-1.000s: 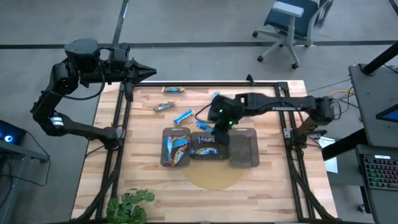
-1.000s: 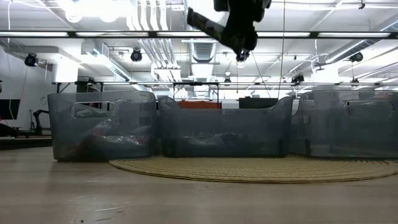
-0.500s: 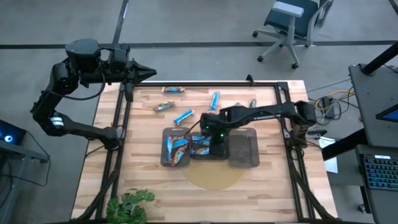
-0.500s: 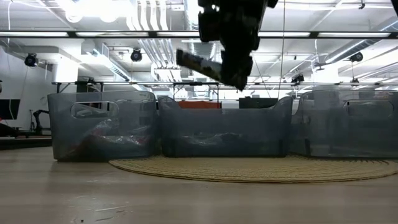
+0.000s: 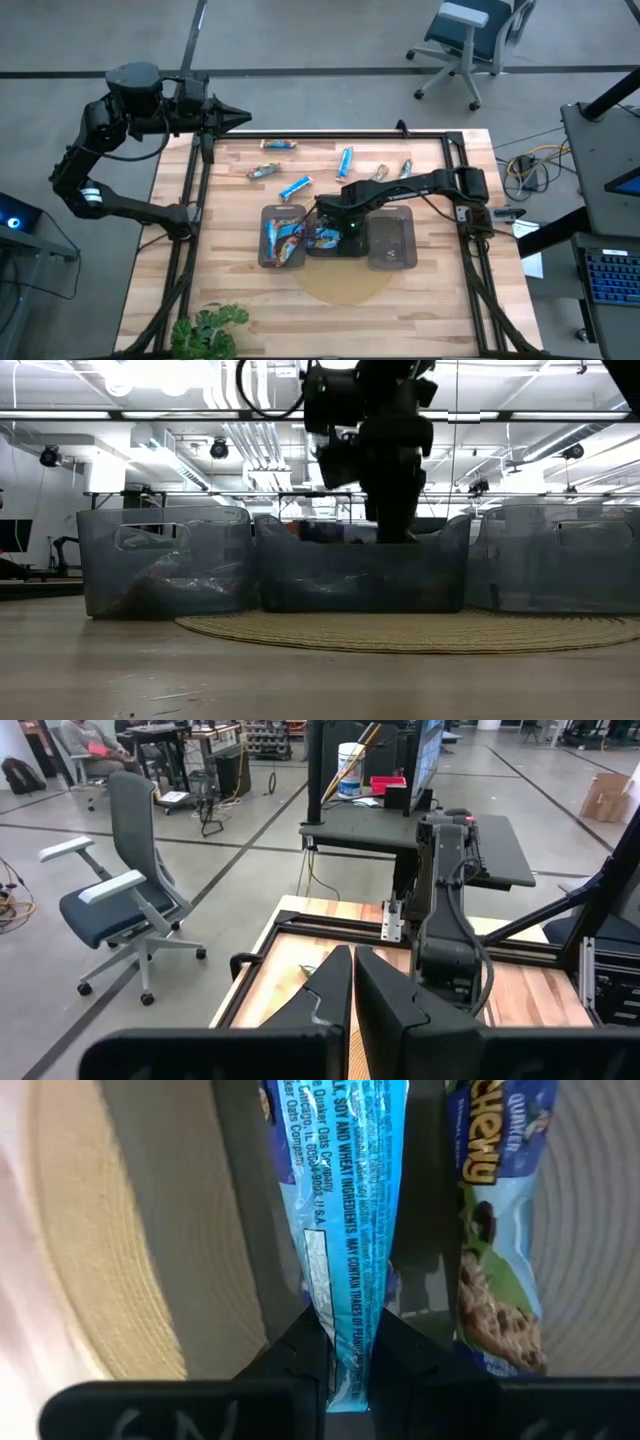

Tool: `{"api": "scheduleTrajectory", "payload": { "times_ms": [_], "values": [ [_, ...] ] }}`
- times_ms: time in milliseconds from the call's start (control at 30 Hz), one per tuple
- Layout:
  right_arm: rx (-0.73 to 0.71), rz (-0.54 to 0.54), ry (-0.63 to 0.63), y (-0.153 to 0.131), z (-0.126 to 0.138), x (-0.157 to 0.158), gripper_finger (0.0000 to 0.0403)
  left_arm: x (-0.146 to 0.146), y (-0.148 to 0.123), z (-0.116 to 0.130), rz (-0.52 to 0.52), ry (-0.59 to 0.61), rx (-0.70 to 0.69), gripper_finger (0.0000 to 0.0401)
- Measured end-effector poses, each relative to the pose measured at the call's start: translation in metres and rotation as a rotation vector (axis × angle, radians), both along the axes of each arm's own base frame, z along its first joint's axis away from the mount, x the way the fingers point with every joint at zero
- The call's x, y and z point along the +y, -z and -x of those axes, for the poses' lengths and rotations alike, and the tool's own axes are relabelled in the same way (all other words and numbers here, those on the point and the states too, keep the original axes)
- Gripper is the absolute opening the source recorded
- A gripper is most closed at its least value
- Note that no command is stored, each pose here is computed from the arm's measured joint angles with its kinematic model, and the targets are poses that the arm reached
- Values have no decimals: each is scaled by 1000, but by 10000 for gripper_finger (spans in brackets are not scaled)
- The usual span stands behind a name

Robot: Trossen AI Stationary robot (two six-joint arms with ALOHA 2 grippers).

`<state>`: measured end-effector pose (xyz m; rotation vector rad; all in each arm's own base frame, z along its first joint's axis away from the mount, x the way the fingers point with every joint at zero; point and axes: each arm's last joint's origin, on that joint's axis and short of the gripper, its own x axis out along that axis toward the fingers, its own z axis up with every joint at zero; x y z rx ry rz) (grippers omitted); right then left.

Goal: Pick and place Granola Bars by type
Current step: Put the blue granola bar into the center black bin

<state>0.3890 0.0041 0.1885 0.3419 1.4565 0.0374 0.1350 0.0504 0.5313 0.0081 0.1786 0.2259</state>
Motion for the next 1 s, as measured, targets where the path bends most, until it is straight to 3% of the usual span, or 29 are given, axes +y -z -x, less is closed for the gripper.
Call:
{"api": "scheduleTrajectory", "payload": {
  "times_ms": [600, 1000],
  "values": [
    [27, 2, -30, 5, 1, 0, 42, 0, 0, 0, 1, 1, 1, 0],
    [30, 0, -8, 4, 1, 0, 159, 0, 0, 0, 1, 1, 2, 0]
  ]
}}
